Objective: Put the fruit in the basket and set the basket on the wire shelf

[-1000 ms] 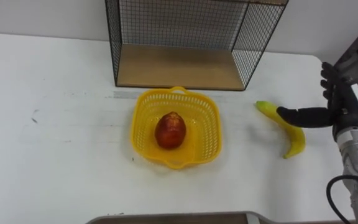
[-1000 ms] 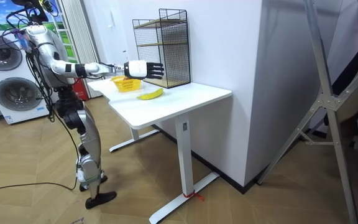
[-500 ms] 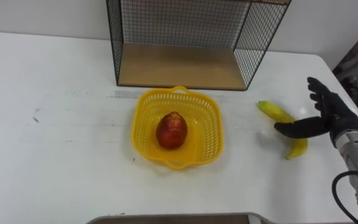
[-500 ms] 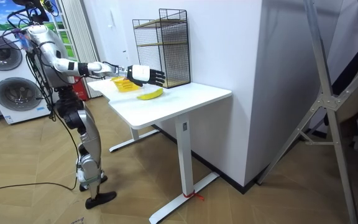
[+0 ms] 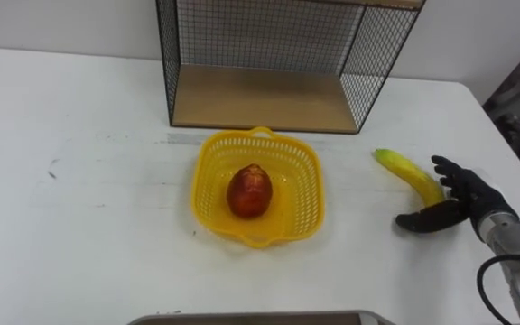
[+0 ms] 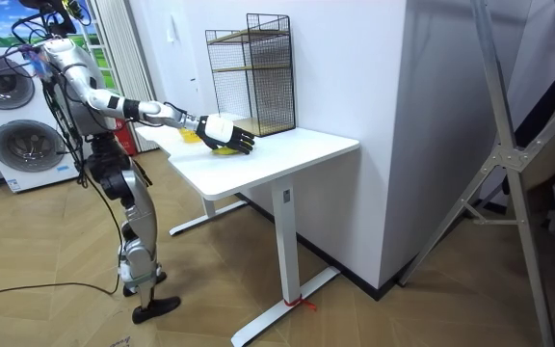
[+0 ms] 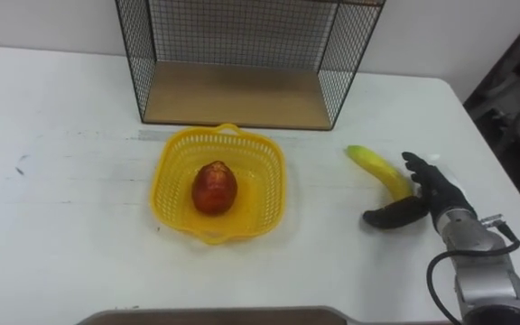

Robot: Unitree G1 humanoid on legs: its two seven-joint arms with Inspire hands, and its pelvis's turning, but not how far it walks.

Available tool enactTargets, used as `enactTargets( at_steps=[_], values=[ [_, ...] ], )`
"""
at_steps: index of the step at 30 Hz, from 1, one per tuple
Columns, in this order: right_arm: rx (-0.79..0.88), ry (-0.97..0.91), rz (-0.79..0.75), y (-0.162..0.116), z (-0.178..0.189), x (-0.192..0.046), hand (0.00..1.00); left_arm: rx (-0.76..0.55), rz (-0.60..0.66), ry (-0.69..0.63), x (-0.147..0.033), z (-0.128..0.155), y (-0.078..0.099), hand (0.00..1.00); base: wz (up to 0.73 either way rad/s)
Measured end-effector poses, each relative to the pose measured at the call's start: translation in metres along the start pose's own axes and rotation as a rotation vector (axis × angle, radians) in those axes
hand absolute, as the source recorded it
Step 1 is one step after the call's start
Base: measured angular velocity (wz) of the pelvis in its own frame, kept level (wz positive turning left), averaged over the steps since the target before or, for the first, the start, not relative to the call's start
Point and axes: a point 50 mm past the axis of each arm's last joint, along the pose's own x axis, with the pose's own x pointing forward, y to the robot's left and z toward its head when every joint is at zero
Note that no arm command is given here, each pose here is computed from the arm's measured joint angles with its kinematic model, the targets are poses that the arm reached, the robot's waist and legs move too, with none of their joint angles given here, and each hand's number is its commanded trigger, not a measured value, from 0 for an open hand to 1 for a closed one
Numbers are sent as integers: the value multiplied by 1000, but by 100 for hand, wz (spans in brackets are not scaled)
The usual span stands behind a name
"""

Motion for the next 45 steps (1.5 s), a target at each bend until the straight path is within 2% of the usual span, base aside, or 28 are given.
enactTargets(
  at_steps=[9,25,26,27,28,38,45],
  values=[
    [-20,46,21,-1,-7,4,0,-5,14,-10,2,5,12,0,0],
    [-62,71,23,-1,-13,6,0,3,-5,36,4,-2,9,0,2],
    [-68,71,22,-1,-13,6,32,3,-6,36,4,-2,9,0,0],
    [-75,72,22,-2,-13,6,58,3,-12,35,4,-2,9,0,0],
    [-76,72,23,-2,-13,6,100,3,-15,34,4,-2,8,0,0],
    [-192,81,-49,-8,-10,6,100,-2,-23,13,5,8,9,0,0],
    [-206,84,-56,-9,-11,6,100,0,-25,-13,7,20,10,0,0]
  ],
)
